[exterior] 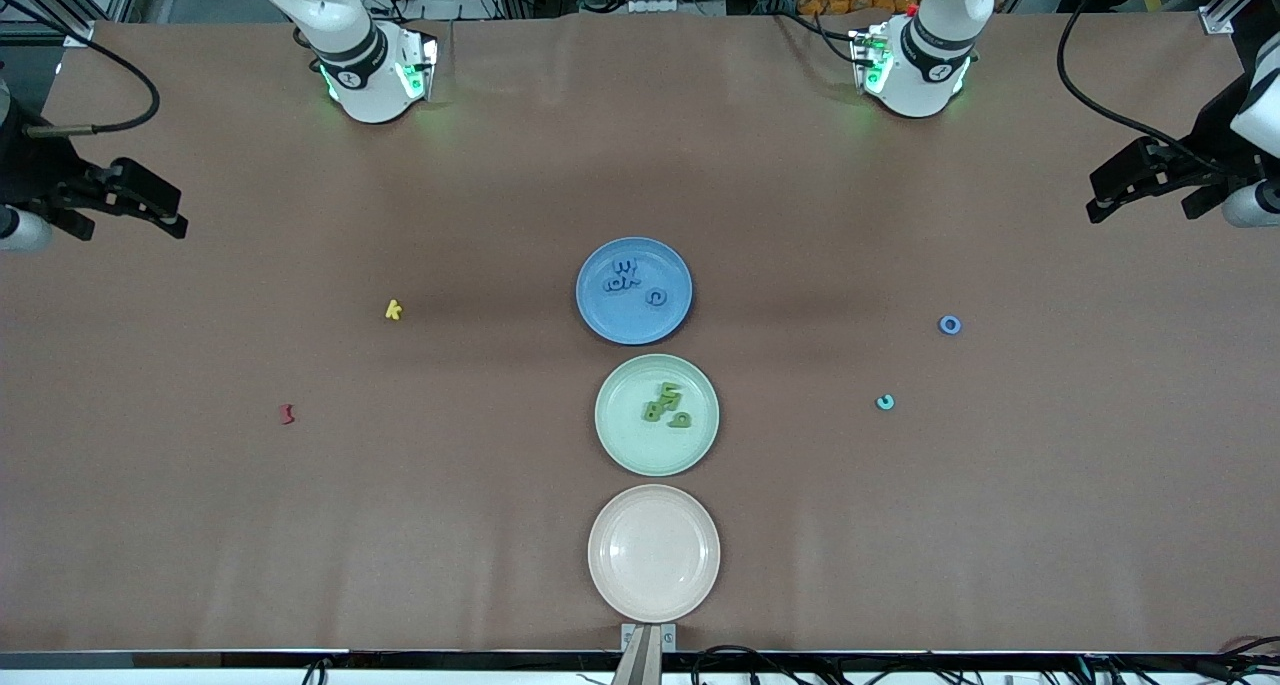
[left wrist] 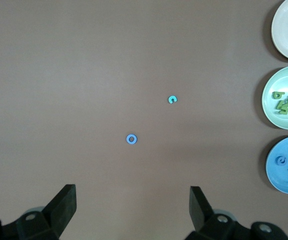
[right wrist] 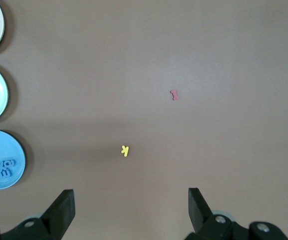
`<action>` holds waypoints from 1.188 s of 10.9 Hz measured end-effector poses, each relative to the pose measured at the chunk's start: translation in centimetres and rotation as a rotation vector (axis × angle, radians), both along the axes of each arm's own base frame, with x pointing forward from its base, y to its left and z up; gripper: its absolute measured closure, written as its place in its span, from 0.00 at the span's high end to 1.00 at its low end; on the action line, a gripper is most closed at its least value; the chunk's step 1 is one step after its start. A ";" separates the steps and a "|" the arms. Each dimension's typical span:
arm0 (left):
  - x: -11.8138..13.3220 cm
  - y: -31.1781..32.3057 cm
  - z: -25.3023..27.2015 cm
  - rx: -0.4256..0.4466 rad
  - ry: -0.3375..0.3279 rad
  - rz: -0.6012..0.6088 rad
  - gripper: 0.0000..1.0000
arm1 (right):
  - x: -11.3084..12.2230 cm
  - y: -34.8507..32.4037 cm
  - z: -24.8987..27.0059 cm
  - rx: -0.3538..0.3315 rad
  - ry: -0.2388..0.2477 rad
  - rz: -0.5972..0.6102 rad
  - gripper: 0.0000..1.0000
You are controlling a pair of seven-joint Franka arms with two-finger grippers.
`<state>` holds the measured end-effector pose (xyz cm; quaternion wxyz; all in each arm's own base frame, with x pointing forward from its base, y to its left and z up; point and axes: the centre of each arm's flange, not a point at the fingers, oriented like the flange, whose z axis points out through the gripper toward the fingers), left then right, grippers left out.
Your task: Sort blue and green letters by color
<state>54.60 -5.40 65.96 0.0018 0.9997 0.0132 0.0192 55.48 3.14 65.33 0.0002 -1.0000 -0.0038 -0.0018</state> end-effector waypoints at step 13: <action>0.4 0.7 -0.1 0.000 -0.020 -0.032 1.00 | -0.5 0.0 0.1 0.003 0.017 0.000 1.00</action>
